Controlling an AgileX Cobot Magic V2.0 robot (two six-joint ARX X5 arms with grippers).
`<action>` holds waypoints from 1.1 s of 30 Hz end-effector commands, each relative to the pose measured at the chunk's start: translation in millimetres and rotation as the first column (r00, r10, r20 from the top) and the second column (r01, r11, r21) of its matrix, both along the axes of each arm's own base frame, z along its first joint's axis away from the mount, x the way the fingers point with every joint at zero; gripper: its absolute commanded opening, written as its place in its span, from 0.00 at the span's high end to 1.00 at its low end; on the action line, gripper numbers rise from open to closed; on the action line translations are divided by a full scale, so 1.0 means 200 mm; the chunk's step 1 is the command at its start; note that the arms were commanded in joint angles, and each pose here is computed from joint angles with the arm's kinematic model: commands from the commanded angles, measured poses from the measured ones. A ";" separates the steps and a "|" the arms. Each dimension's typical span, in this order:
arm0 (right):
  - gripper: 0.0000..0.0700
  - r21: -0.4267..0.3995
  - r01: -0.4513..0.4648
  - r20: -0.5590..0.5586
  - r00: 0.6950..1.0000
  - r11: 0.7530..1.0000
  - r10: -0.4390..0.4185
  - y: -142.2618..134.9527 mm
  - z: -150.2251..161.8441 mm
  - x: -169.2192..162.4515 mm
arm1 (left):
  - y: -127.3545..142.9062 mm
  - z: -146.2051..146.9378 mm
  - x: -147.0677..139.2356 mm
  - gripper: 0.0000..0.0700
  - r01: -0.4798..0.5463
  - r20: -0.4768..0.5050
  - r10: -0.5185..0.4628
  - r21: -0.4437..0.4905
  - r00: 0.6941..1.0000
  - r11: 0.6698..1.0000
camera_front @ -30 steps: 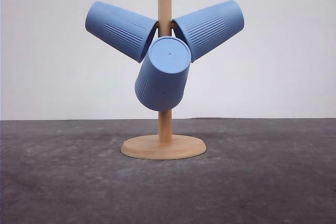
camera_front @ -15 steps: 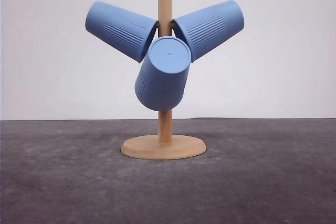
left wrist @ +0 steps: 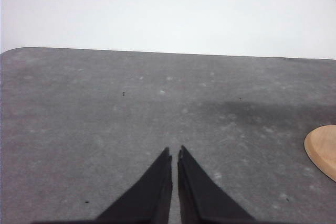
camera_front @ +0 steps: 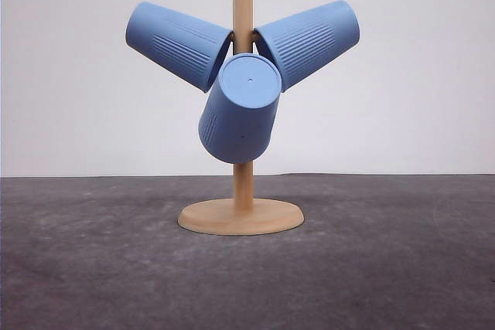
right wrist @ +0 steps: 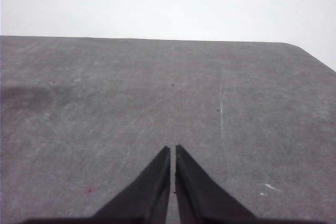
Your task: Place three cups
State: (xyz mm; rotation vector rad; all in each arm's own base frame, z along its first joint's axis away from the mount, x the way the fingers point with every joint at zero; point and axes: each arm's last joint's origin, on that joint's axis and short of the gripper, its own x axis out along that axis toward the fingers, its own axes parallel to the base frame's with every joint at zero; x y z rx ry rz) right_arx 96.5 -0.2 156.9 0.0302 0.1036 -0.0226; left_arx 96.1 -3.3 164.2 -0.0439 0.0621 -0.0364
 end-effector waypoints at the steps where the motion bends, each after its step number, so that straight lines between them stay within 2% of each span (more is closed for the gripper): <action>1: 0.98 0.013 0.003 0.008 1.000 1.000 -0.003 0.00 0.00 0.00 | 0.00 -0.02 0.00 1.00 0.002 -0.005 -0.002 0.000 1.000 1.000; 33: 0.98 0.013 0.004 0.008 1.000 1.000 -0.004 0.00 0.00 0.00 | 0.00 -0.02 0.00 1.00 0.002 -0.005 -0.002 0.000 1.000 1.000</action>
